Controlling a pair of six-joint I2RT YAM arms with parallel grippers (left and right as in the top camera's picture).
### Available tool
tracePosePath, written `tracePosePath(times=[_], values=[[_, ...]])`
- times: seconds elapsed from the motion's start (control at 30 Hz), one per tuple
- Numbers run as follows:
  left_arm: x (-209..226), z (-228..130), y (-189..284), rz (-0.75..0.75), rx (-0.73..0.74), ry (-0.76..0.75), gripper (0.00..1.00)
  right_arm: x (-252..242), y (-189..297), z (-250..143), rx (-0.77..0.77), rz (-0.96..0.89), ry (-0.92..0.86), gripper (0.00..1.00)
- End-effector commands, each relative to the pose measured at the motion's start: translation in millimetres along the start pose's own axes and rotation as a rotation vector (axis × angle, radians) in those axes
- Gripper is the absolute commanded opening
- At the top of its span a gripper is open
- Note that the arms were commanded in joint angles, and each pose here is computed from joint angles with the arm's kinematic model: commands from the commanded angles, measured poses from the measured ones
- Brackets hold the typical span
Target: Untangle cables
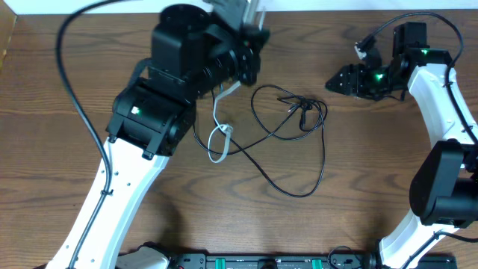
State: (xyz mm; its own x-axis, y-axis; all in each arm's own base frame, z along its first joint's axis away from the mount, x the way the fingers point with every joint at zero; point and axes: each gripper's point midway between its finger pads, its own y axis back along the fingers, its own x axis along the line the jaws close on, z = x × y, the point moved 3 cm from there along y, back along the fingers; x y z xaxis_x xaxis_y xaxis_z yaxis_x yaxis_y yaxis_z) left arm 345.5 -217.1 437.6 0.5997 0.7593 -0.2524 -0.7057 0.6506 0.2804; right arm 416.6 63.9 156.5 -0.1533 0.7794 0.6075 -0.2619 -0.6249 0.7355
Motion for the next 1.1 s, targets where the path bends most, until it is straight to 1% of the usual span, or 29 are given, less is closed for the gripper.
tracePosePath(times=[0.0,0.03,0.17,0.23,0.33,0.5,0.57,0.67,0.77,0.9,0.97,1.0,1.03,1.07], values=[[9.0,28.2,8.1,0.037,-0.124,0.127,0.07,49.7,2.9,1.7,-0.026,0.256,0.18,0.72],[8.6,33.9,9.0,0.029,-0.15,0.16,0.07,62.7,4.7,2.3,-0.039,0.32,0.228,0.73],[4.9,50.9,12.2,-0.007,-0.228,0.249,0.07,99.6,9.2,2.5,-0.072,0.472,0.346,0.76],[1.1,65.8,16.5,-0.04,-0.295,0.294,0.07,134.0,5.6,-0.9,-0.078,0.576,0.445,0.77],[-2.5,81.8,23.7,-0.077,-0.368,0.335,0.07,167.2,4.0,-5.1,-0.091,0.699,0.554,0.8],[4.9,107.4,39.6,-0.123,-0.486,0.442,0.07,207.7,26.2,-7.4,-0.142,0.971,0.741,0.84],[7.4,112.3,43.7,-0.158,-0.5,0.501,0.07,219.3,24.2,-6.6,-0.137,0.986,0.773,0.84],[9.1,111.6,43.6,-0.153,-0.496,0.502,0.07,234.9,20.4,-10.3,-0.122,1.009,0.811,0.86],[9.5,109.5,42.4,-0.149,-0.486,0.506,0.07,249.8,14.1,-18.1,-0.108,1.03,0.852,0.85],[6.5,107.9,41.6,-0.167,-0.469,0.501,0.07,271.7,-15.3,-25.0,-0.114,0.926,0.87,0.8],[7.3,105.8,40.5,-0.162,-0.459,0.505,0.08,280.4,-21.3,-27.9,-0.111,0.912,0.87,0.8],[8.2,103.2,39.1,-0.155,-0.447,0.511,0.07,289.3,-24.8,-29.7,-0.114,0.909,0.875,0.76],[9.0,101.1,38.0,-0.149,-0.438,0.515,0.07,293.7,-26.9,-28.8,-0.119,0.898,0.866,0.7],[9.7,98.8,36.9,-0.144,-0.427,0.519,0.07,296.0,-29.0,-26.3,-0.126,0.88,0.846,0.62]])
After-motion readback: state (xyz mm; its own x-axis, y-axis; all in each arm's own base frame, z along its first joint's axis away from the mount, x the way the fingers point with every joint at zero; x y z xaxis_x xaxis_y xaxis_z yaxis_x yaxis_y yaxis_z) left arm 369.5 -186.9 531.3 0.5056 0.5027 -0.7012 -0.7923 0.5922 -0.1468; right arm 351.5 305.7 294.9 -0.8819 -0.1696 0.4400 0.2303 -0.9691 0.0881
